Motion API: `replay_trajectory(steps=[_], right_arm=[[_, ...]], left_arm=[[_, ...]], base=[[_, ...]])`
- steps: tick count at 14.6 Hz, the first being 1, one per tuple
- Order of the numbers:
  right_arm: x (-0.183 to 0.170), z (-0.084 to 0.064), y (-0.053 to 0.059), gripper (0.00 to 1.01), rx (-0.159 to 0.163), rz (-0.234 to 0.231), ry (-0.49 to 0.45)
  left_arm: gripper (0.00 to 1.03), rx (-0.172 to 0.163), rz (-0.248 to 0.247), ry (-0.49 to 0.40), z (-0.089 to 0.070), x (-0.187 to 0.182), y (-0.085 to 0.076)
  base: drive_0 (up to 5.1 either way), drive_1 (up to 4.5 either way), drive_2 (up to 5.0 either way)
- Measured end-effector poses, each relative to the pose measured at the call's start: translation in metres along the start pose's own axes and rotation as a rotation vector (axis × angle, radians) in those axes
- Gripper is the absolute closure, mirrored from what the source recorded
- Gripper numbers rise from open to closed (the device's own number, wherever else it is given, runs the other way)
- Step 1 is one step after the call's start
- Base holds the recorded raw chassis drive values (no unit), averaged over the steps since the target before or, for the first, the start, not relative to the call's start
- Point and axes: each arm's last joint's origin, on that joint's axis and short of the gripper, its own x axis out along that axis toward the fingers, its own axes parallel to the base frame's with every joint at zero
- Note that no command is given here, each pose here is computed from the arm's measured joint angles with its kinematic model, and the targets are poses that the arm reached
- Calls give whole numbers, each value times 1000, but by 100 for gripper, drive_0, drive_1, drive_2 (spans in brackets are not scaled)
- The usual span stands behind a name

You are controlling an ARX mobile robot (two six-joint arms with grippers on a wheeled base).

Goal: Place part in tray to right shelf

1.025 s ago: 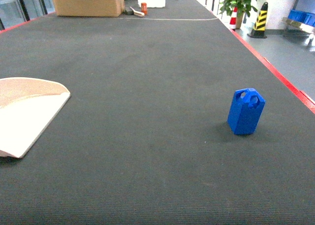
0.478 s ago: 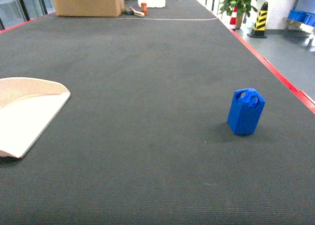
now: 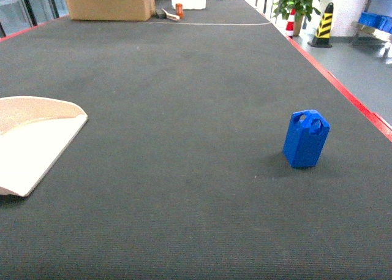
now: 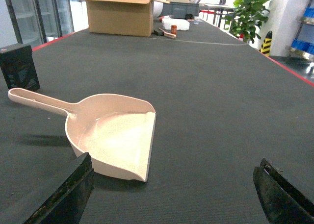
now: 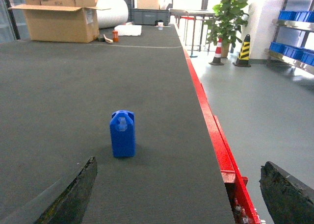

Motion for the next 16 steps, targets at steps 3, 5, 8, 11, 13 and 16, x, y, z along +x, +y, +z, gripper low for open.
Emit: replay_trajectory(steps=[3, 5, 8, 11, 13, 16], right_arm=[[0, 0, 0, 3, 0, 0, 0], [0, 0, 0, 3, 0, 0, 0], [0, 0, 0, 3, 0, 0, 0], [0, 0, 0, 3, 0, 0, 0], [0, 0, 0, 3, 0, 0, 0], [0, 0, 0, 3, 0, 0, 0]], left_arm=[[5, 0, 0, 0, 0, 0, 0], [5, 0, 0, 0, 0, 0, 0], [5, 0, 0, 0, 0, 0, 0], [5, 0, 0, 0, 0, 0, 0], [5, 0, 0, 0, 0, 0, 0], [5, 0, 0, 0, 0, 0, 0]], base=[[0, 0, 0], [0, 0, 0], [0, 0, 0], [0, 0, 0], [0, 0, 0], [0, 0, 0]])
